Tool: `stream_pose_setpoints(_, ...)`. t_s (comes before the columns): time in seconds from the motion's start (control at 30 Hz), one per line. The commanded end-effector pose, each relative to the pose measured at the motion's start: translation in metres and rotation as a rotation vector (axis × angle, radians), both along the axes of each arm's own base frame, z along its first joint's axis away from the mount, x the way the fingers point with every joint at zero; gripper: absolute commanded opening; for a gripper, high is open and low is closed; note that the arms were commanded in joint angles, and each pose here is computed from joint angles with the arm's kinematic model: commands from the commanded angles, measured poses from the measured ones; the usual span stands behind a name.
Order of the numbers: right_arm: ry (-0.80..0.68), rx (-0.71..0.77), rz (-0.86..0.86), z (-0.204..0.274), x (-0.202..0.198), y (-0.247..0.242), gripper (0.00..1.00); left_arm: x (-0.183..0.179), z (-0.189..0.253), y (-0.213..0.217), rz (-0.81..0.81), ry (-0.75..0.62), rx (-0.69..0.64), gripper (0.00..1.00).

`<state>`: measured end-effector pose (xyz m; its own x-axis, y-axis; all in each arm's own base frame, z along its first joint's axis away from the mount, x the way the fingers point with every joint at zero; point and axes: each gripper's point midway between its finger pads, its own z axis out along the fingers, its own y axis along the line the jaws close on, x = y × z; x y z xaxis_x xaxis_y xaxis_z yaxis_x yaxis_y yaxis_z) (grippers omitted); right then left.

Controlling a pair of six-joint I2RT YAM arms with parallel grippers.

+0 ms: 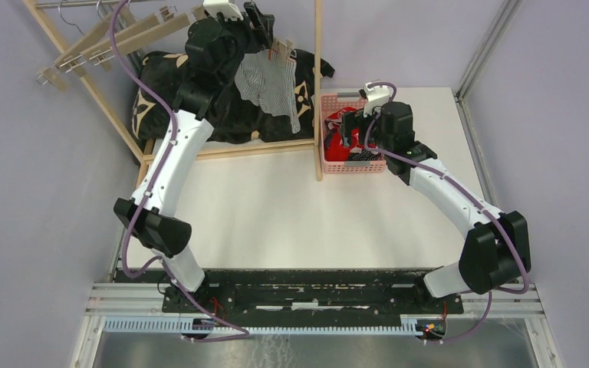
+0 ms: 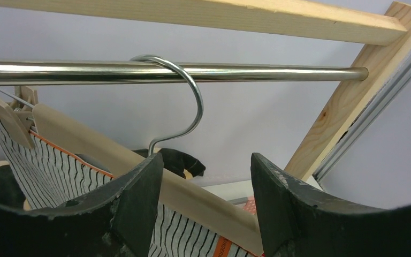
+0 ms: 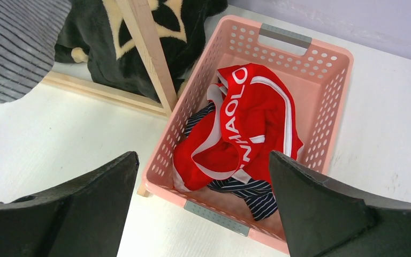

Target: Remove the underwear clipped to the hanger

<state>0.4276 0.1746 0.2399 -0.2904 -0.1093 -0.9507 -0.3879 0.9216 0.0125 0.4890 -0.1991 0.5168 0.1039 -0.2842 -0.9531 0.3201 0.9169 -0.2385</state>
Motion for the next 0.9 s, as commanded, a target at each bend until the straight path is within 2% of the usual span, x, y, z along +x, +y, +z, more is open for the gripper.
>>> stream_pose_setpoints(0.0,-0.053,0.023,0.0,0.015,0.002,0.001,1.0,-0.014,0.001,0.018,0.072,0.016,0.008,0.68)
stream_pose_setpoints(0.27,-0.072,0.033,-0.01,0.021,-0.003,-0.002,1.0,-0.02,-0.009,0.037,0.156,0.053,0.014,0.68)
stream_pose_setpoints(0.63,-0.088,0.033,-0.019,0.027,-0.007,-0.005,1.0,-0.019,-0.013,0.04,0.175,0.067,0.026,0.66)
stream_pose_setpoints(0.87,-0.09,0.032,-0.017,0.028,-0.006,-0.005,1.0,-0.019,-0.018,0.044,0.192,0.077,0.046,0.49)
